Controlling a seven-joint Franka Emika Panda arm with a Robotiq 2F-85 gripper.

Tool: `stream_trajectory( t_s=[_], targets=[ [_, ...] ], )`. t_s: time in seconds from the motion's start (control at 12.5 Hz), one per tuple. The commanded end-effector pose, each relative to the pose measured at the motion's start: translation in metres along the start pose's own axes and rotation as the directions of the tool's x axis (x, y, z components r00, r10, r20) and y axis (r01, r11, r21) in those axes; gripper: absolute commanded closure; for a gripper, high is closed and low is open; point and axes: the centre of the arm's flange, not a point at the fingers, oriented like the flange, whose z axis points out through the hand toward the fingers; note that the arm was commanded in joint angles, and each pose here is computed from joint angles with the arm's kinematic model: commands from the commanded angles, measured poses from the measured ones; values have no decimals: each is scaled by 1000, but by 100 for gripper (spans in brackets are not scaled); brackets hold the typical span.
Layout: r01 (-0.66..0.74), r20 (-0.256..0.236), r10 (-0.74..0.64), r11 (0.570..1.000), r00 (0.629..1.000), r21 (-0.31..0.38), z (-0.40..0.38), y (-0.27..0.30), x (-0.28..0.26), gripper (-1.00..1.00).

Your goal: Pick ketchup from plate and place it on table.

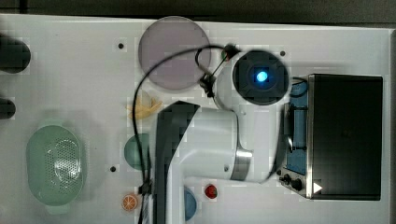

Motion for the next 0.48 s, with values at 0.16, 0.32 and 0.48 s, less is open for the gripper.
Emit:
stream_trajectory(
  t_s=[0.16,0.32,0.48],
  targets=[
    [-161,-10,161,987,987,0,-95,-25,-20,-100],
    [-158,22,159,987,987,-36,-123,-21,-26,-100],
    [-164,45,166,985,985,-62,-134,-15,-28,-100]
  ],
)
